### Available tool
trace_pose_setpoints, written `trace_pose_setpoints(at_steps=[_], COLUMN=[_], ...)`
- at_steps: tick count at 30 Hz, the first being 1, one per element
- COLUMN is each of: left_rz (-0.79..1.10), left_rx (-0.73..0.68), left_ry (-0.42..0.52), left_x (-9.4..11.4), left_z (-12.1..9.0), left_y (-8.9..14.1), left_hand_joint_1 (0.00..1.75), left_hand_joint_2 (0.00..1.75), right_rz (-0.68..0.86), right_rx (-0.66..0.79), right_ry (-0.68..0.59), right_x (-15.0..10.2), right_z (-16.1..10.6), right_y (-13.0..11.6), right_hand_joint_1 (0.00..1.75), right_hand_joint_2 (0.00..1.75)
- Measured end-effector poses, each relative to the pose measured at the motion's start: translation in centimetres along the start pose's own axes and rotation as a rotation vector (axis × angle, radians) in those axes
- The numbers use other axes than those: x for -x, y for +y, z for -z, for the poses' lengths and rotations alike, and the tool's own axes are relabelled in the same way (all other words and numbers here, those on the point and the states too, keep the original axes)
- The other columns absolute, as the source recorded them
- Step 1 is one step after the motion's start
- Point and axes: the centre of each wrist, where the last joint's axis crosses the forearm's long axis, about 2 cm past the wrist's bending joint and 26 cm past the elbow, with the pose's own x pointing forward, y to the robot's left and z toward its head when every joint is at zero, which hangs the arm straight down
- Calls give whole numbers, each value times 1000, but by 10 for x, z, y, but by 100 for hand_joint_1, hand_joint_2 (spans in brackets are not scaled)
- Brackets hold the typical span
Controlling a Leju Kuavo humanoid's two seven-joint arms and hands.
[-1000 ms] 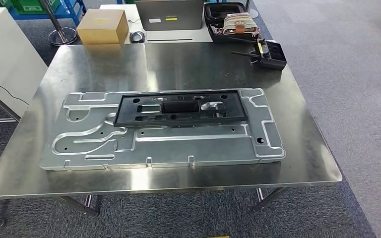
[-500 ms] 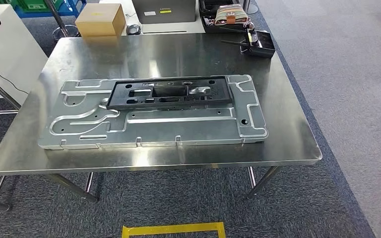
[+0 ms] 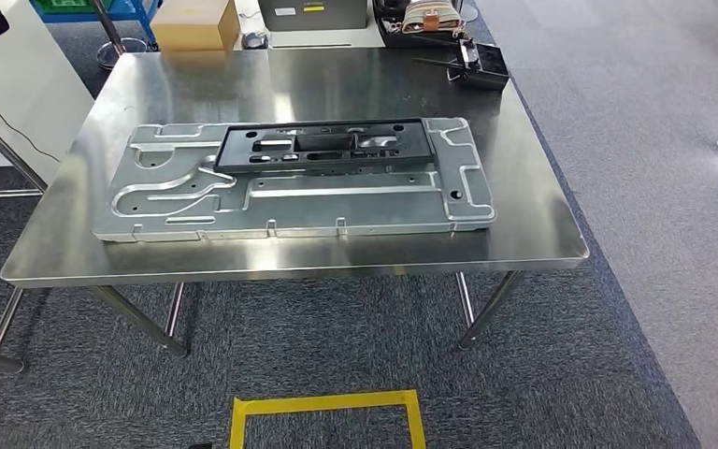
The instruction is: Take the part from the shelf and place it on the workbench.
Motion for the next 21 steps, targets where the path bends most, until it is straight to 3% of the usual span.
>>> trace_pose_setpoints(at_steps=[21], left_rz=[-6], left_rx=[-5], left_ry=[-5], left_x=[1], left_z=[0], left_y=[2], left_hand_joint_1=[0], left_hand_joint_2=[0], right_rz=[41], right_rx=[-38], right_ry=[-43], right_x=[1], right_z=[-1], right_y=[3], right_hand_joint_1=[0], right_hand_joint_2=[0])
